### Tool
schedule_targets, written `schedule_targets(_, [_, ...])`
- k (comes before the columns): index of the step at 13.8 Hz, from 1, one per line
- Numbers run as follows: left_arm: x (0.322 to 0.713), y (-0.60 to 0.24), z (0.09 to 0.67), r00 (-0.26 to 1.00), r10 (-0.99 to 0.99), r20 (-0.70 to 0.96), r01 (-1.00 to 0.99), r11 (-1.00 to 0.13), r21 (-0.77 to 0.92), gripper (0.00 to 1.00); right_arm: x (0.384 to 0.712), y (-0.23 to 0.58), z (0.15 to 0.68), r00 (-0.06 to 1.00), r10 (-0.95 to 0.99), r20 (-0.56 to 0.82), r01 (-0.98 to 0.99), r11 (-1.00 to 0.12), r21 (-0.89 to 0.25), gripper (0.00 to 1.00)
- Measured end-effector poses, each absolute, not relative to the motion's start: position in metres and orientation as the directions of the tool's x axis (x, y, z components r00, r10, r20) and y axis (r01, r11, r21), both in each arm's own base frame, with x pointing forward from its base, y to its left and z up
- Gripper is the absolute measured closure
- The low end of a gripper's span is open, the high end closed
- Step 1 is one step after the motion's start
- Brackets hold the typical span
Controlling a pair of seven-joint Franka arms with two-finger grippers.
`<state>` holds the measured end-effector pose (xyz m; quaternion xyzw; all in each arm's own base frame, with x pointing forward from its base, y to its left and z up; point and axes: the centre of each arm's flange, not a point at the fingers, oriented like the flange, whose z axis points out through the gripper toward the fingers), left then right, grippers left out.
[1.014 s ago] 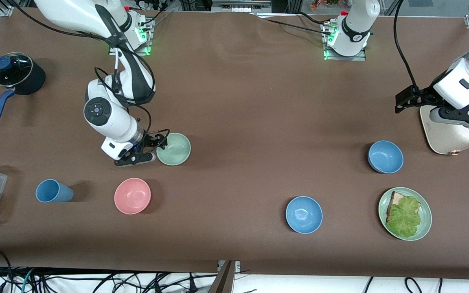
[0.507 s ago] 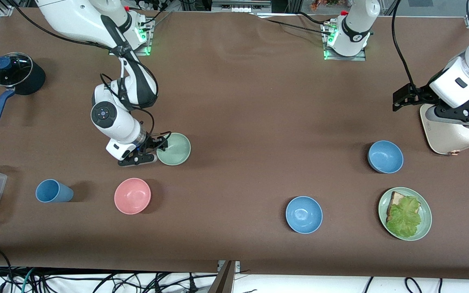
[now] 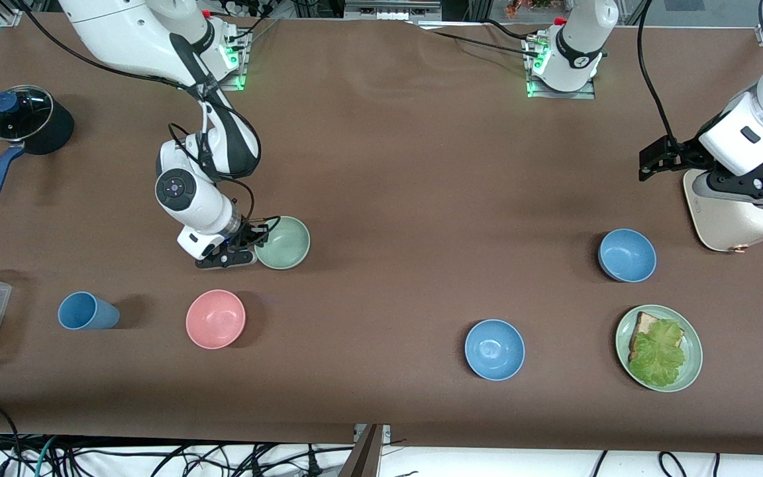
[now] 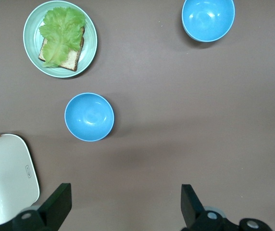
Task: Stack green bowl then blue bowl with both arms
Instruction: 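Close the right gripper on the green bowl rim, then slide the green bowl to the table middle and open the right gripper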
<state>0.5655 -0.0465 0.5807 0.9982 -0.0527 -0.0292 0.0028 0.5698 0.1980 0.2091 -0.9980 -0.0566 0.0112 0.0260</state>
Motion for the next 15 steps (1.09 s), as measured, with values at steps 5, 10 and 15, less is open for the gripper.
schedule_targets(5, [0.564,-0.052,0.581,0.991,-0.115,-0.064,-0.115,-0.993,0.009,0.0,0.568,0.212,0.216,0.998,0.064,-0.014,0.062,-0.996,-0.068,0.95])
schedule_targets(10, [0.564,-0.052,0.581,0.991,-0.115,-0.068,-0.115,-0.993,0.009,0.0,0.584,0.271,0.27,0.999,0.014,-0.031,0.011,-0.994,-0.106,0.95])
schedule_targets(15, [0.564,-0.05,0.581,0.991,-0.111,-0.068,-0.111,-0.994,0.009,0.0,0.57,0.401,0.296,0.998,-0.062,-0.022,-0.064,-0.985,-0.158,0.95])
